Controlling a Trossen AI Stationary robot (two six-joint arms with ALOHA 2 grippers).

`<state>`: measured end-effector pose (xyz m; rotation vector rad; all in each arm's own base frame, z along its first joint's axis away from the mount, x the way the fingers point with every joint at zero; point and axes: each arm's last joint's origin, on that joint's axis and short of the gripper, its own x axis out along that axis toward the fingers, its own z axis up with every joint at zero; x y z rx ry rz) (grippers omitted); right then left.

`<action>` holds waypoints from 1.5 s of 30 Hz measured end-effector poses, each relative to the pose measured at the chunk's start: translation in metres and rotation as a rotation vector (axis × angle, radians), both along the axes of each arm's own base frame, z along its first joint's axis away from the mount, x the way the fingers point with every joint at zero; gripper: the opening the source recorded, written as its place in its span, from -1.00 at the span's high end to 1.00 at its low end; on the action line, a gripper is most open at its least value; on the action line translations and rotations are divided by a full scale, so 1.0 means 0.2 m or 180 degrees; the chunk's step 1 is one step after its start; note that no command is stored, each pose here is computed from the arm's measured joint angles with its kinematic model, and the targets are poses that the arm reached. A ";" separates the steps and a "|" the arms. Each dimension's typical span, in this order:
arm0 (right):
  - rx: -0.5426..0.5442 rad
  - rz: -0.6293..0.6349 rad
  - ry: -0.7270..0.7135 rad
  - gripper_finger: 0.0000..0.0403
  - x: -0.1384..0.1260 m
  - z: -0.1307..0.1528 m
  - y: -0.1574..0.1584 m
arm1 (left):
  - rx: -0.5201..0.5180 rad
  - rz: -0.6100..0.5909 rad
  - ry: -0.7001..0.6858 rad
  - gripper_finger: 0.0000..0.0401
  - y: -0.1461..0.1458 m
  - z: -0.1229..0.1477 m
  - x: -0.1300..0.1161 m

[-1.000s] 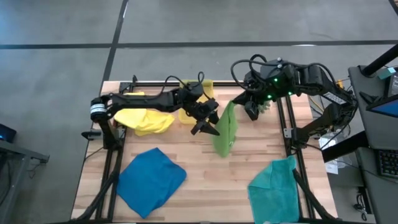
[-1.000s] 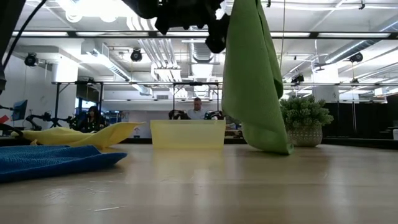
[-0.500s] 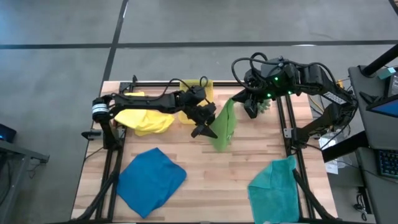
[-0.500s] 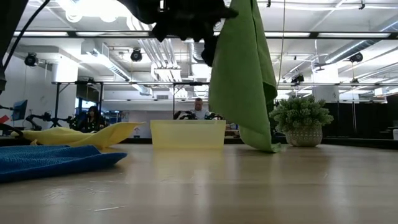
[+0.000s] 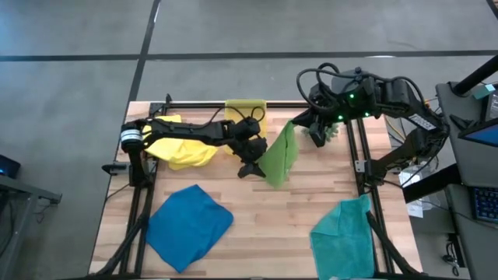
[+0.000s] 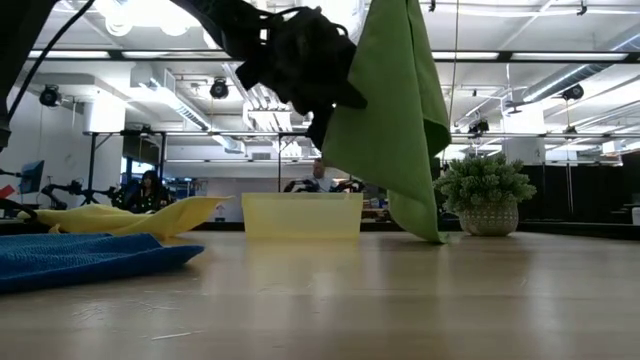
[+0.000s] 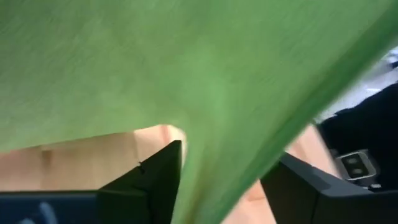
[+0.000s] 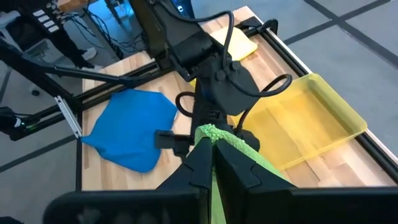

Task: Fold microfiber towels
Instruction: Fold the green microfiber cloth

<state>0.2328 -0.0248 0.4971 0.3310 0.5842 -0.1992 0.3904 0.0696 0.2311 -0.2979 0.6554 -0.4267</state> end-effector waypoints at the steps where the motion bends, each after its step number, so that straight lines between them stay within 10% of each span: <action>1: -0.0001 0.0000 -0.0008 0.96 0.00 0.00 0.00 | 0.0021 0.0027 0.0022 0.18 0.00 -0.01 0.00; 11: -0.0036 0.0007 0.0026 0.96 -0.01 0.00 -0.01 | 0.0238 0.0206 0.0091 0.96 0.03 -0.01 -0.01; 23: -0.0162 -0.0124 0.0696 0.96 -0.07 -0.07 -0.01 | 0.0828 0.0330 0.0944 1.00 0.01 0.11 -0.27; 45: -0.2017 -0.0593 0.1240 0.96 -0.06 -0.08 -0.25 | 0.3184 0.2131 0.0177 1.00 0.29 0.95 -0.75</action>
